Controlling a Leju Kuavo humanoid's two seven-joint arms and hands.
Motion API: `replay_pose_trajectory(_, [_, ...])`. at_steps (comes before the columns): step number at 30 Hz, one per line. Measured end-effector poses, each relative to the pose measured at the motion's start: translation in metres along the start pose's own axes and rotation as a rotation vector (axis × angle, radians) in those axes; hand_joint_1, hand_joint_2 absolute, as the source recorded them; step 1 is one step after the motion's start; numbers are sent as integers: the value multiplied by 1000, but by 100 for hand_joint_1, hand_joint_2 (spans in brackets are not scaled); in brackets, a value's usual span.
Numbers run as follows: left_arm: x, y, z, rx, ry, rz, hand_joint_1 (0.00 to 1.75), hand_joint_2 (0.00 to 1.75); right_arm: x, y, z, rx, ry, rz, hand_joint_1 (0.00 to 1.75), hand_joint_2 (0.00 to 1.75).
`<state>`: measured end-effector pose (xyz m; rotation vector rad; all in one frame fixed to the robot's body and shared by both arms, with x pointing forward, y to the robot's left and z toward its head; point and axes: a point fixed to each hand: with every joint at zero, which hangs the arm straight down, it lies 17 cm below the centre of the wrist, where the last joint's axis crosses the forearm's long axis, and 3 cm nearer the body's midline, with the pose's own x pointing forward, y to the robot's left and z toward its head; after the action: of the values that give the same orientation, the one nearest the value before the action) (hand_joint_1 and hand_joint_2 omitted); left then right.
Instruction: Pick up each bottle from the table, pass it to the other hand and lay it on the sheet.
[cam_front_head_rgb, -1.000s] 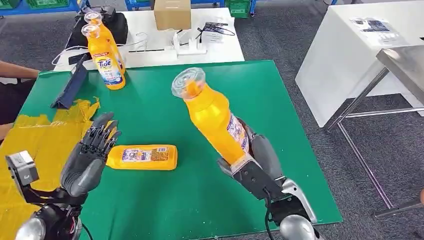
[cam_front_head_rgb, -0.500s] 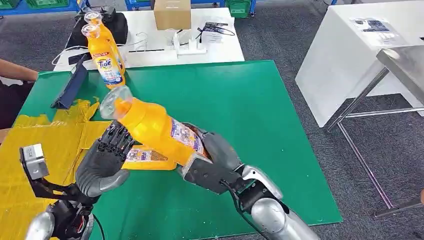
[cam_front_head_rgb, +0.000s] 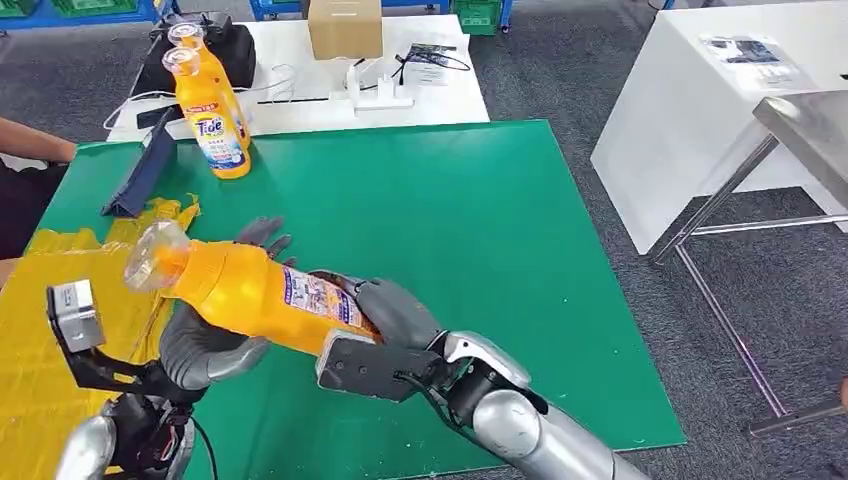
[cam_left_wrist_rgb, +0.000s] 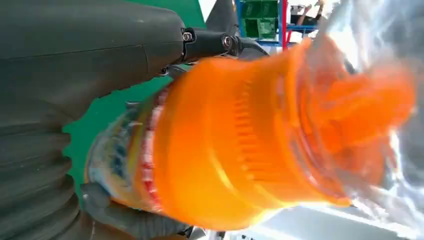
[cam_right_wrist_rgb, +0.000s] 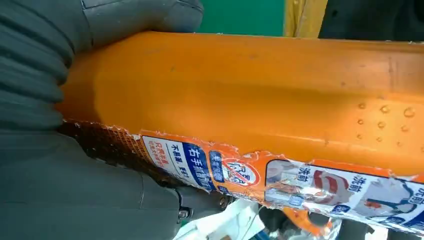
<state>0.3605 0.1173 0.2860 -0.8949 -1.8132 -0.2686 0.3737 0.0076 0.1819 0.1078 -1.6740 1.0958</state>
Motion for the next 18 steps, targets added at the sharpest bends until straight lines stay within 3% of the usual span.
replay_pose_trajectory(11, [0, 1, -5, -1, 2, 5, 3, 175, 7, 28, -8, 111, -10, -3, 175, 175])
replay_pose_trajectory(12, [-1, 2, -6, 3, 4, 5, 175, 175, 6, 30, -9, 120, -9, -5, 175, 175])
replay_pose_trajectory(18, [-2, 2, -7, 12, 4, 0, 175, 175, 2, 37, -11, 137, 5, -7, 175, 175])
